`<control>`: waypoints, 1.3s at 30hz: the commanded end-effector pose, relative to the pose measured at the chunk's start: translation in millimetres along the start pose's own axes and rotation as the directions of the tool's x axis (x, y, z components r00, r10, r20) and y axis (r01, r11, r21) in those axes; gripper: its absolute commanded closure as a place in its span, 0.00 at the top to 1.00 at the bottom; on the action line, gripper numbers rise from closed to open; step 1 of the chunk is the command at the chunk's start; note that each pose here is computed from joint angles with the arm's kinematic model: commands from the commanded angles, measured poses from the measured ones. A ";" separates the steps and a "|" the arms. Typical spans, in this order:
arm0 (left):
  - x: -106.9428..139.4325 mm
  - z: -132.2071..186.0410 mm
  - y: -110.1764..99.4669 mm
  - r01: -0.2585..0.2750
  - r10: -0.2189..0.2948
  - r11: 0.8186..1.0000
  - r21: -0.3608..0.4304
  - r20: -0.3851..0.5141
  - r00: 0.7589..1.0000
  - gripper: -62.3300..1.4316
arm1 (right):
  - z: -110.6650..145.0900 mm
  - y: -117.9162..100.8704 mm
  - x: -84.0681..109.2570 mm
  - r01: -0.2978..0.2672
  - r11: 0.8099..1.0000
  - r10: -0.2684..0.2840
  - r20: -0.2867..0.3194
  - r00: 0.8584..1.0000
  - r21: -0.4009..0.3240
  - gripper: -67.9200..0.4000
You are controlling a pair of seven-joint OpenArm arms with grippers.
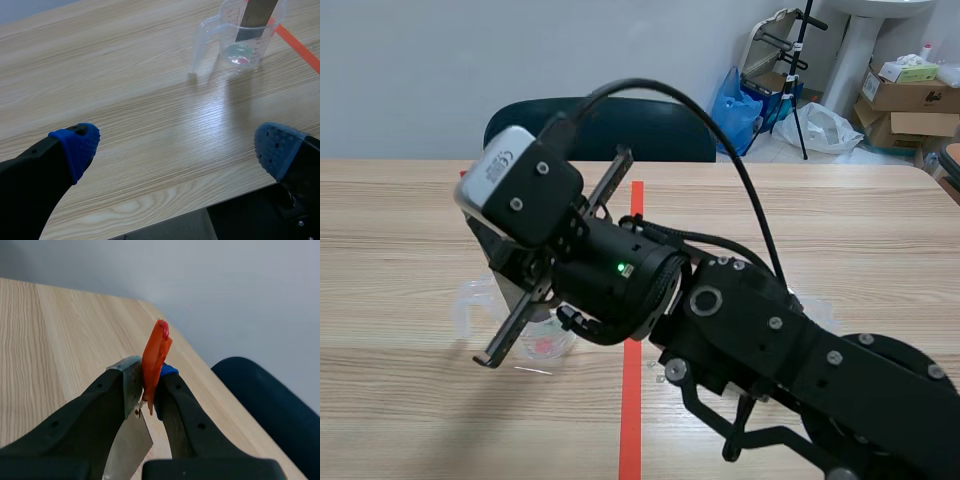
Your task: Do the redox reaction experiment
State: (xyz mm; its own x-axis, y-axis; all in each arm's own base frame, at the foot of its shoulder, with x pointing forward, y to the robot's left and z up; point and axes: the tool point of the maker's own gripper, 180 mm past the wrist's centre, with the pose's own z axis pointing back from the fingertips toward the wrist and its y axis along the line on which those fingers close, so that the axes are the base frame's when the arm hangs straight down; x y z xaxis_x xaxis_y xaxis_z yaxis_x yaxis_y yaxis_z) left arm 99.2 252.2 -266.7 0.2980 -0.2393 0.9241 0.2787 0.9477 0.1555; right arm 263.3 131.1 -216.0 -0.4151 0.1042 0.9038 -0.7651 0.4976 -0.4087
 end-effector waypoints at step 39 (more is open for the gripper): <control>8.0 -1.7 -3.4 -0.016 0.017 1.000 -0.003 0.034 0.999 1.00 | -11.1 -66.4 51.8 0.112 0.994 -0.113 0.030 0.993 0.006 0.03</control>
State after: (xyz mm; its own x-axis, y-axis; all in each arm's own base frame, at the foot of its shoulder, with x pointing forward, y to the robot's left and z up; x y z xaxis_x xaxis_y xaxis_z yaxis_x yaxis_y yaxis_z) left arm 99.0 251.8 -267.0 0.2989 -0.2384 0.9240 0.2794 0.9477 0.1541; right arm 294.9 113.9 -163.0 -0.3006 0.0603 0.9519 -0.8212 0.4913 -0.2904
